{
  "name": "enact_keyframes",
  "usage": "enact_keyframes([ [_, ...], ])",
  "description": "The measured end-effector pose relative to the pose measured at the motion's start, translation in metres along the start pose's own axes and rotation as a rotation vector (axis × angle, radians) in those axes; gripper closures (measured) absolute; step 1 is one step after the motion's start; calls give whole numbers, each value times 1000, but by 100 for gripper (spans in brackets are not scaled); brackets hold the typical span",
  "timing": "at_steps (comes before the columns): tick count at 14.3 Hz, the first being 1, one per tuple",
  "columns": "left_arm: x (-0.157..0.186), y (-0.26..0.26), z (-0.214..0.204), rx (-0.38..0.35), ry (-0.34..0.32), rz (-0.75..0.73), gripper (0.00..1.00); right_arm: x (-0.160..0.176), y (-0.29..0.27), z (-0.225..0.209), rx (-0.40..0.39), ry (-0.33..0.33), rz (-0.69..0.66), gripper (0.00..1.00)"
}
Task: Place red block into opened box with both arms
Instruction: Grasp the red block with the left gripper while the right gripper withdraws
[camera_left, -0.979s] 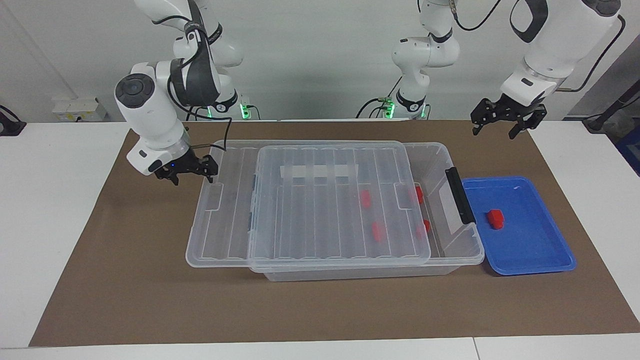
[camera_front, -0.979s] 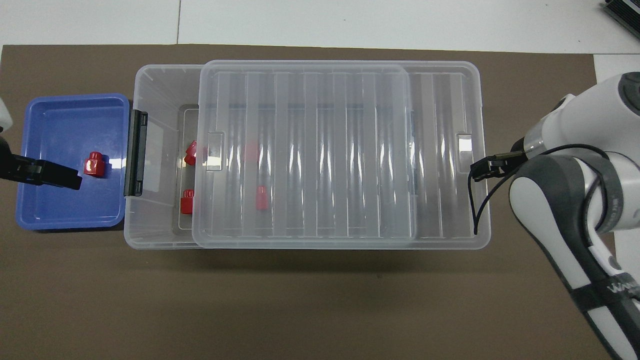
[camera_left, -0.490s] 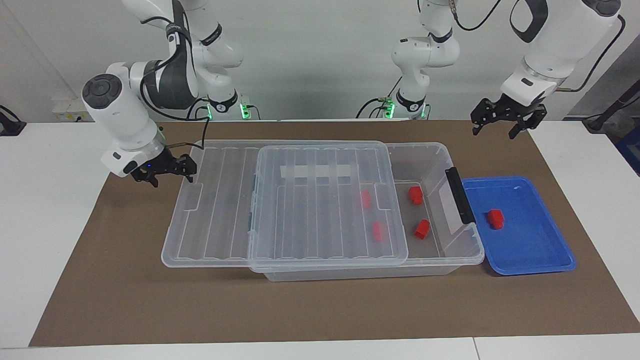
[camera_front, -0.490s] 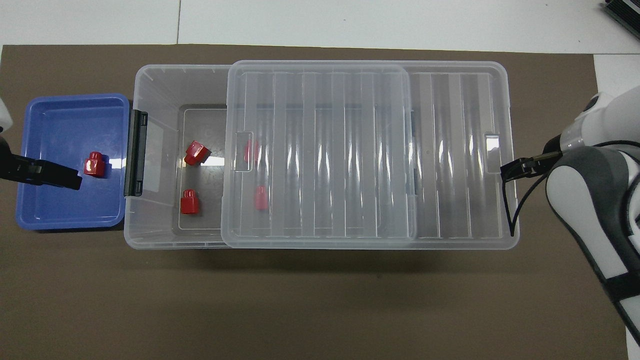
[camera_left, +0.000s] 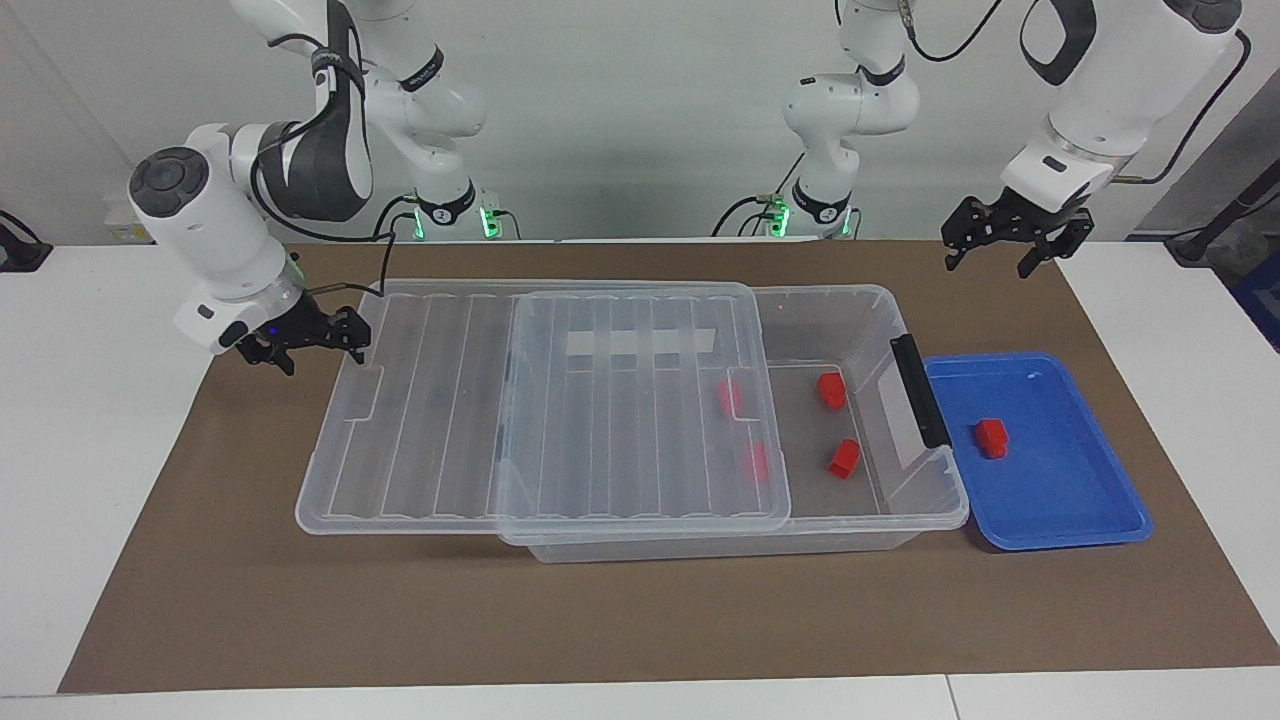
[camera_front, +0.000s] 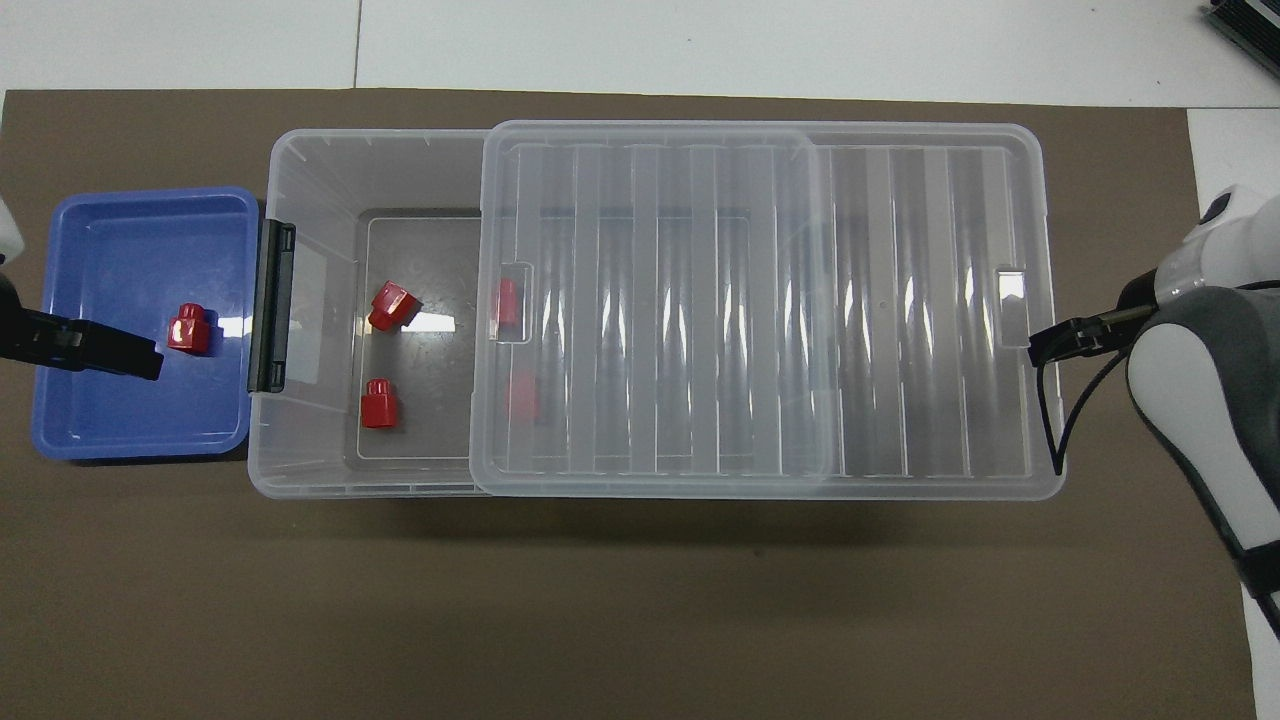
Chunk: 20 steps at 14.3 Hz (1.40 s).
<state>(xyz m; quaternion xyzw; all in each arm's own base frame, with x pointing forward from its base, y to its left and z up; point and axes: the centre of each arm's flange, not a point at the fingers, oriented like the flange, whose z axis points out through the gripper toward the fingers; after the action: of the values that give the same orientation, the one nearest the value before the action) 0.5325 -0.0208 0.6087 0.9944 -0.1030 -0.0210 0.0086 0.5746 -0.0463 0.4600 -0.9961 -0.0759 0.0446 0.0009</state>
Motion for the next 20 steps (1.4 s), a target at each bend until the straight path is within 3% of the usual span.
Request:
enact_keyframes([
  [3, -1, -7, -4, 3, 23, -15, 0, 0, 1, 0, 0, 2, 1, 0],
  [6, -3, -53, 12, 10, 67, -92, 0, 1, -2, -4, -4, 14, 25, 0],
  [11, 17, -86, 107, 29, 129, -130, 0, -1, -52, -38, -21, 74, 144, 0],
  [15, 34, -103, 196, 52, 164, -68, 0, -11, -95, -82, -26, 118, 224, 0],
  [20, 45, -122, 256, 68, 165, -11, 0, -17, -106, -145, -20, 146, 289, 0],
])
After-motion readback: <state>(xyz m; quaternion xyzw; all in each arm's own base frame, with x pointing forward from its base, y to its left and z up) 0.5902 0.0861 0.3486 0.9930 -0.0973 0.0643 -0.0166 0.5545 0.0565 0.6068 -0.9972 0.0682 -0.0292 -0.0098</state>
